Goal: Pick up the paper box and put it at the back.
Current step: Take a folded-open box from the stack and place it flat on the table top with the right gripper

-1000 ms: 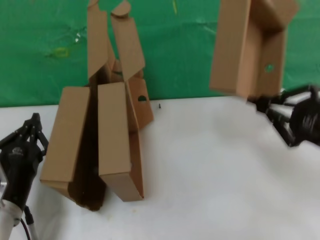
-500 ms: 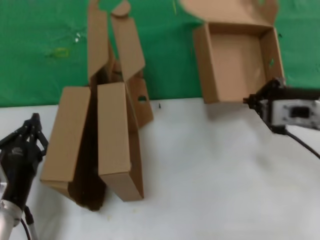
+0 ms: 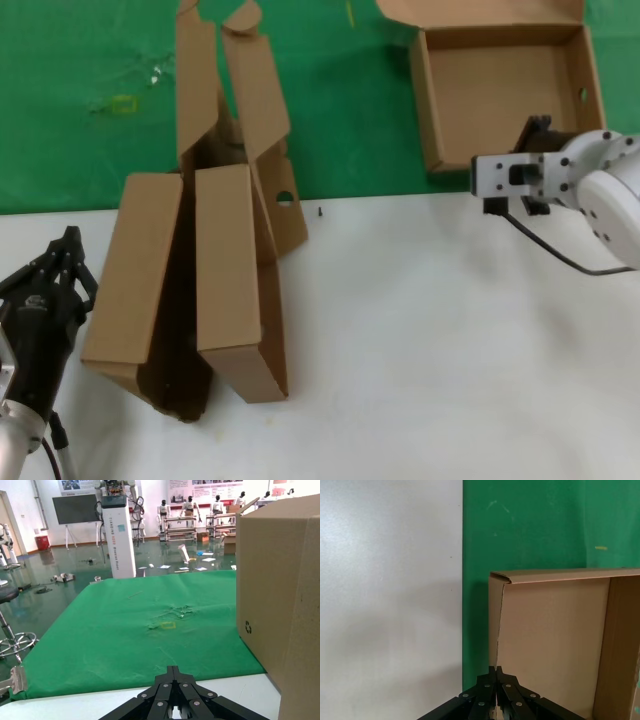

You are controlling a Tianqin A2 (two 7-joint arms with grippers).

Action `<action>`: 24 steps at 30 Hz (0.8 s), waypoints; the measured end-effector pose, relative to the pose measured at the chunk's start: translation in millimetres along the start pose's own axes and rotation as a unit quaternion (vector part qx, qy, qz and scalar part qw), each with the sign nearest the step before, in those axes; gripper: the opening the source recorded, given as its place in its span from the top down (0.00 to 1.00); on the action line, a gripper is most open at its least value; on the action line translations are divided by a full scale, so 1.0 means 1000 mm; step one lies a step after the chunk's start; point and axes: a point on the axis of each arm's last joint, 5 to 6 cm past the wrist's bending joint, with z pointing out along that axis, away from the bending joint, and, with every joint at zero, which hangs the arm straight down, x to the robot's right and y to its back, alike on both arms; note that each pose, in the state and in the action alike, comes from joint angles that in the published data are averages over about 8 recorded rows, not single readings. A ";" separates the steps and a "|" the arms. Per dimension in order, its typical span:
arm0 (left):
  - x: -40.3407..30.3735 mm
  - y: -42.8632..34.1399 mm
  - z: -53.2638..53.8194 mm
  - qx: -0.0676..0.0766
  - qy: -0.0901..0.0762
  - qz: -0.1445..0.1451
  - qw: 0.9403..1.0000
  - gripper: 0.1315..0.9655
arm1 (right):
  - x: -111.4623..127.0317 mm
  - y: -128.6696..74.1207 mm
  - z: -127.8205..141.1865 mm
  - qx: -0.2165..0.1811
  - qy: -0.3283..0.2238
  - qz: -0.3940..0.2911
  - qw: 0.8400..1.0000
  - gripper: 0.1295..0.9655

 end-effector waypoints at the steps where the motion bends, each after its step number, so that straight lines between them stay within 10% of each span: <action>1: 0.0000 0.0000 0.000 0.000 0.000 0.000 1.000 0.99 | 0.001 -0.002 0.001 -0.002 0.001 0.000 1.000 0.98; 24: 0.0000 0.0000 0.000 0.000 0.000 0.000 1.000 0.99 | 0.002 -0.055 0.007 0.016 -0.015 -0.011 1.000 0.98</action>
